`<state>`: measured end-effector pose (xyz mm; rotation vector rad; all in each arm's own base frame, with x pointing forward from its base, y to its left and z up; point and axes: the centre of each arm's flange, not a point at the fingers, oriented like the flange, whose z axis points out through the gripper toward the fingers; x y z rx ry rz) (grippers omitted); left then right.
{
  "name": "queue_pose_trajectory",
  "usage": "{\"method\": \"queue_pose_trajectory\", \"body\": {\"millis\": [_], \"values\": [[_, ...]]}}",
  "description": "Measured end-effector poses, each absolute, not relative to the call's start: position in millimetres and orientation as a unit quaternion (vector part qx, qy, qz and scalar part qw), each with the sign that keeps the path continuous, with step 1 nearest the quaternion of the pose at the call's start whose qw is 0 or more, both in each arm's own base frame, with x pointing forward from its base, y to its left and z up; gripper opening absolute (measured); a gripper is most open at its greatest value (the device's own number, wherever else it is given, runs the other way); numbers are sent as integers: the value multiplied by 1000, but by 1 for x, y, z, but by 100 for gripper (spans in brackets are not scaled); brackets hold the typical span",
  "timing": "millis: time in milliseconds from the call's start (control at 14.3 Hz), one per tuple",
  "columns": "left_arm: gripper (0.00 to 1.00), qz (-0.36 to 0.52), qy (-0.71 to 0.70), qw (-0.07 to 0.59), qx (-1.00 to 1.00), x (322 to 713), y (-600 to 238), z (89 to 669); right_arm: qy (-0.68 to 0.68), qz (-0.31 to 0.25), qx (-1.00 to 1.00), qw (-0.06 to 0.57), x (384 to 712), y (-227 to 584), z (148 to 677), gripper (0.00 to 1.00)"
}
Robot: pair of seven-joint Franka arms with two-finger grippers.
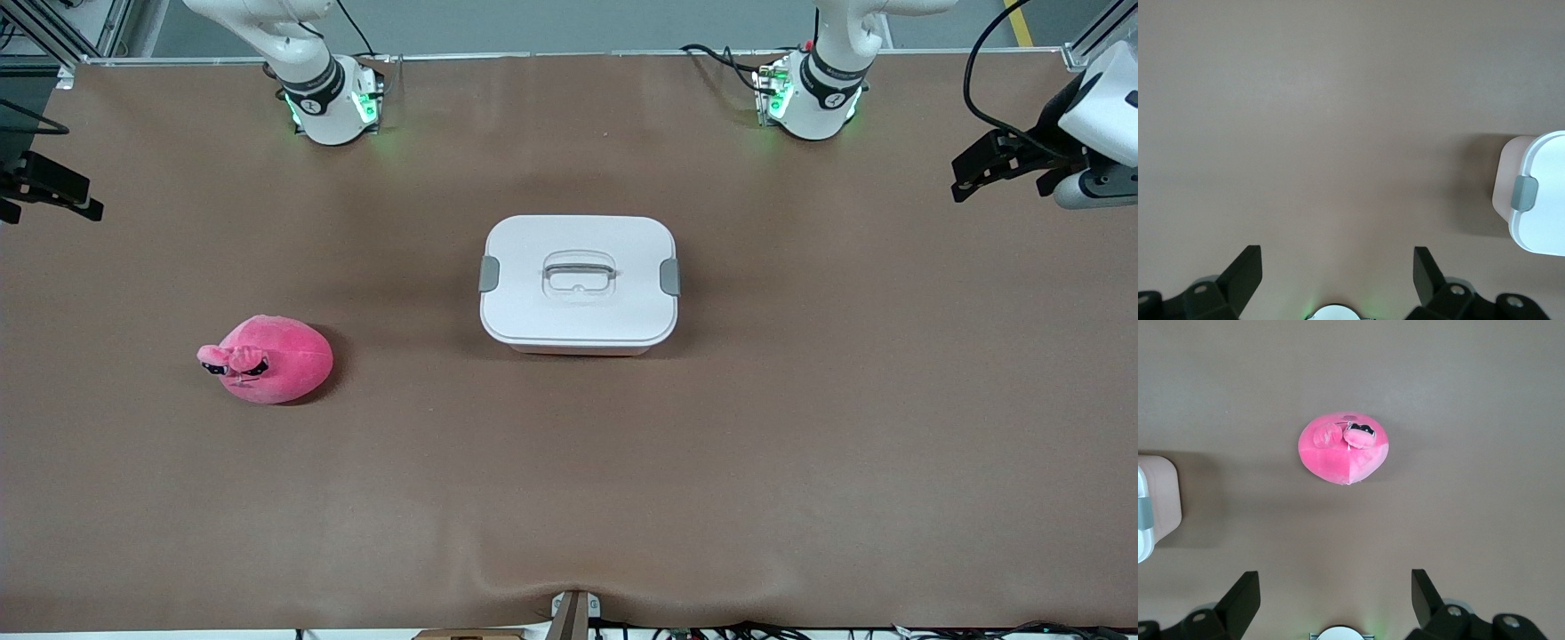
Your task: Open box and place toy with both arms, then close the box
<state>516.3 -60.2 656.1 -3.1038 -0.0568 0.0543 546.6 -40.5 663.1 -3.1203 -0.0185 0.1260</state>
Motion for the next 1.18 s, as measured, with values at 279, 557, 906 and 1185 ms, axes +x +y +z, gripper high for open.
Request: {"method": "queue_pose_trajectory", "body": {"millis": [279, 557, 906, 1185], "values": [[100, 16, -18, 18, -1000, 516, -60, 657, -5, 33, -999, 8, 548, -42, 664, 100], [100, 13, -19, 18, -1000, 516, -60, 660, -7, 30, -1000, 8, 549, -41, 665, 100], [100, 13, -21, 18, -1000, 516, -58, 661, -19, 26, -999, 7, 568, -29, 639, 100], [100, 16, -21, 18, -999, 516, -57, 660, -33, 50, -998, 5, 593, -12, 592, 100]]}}
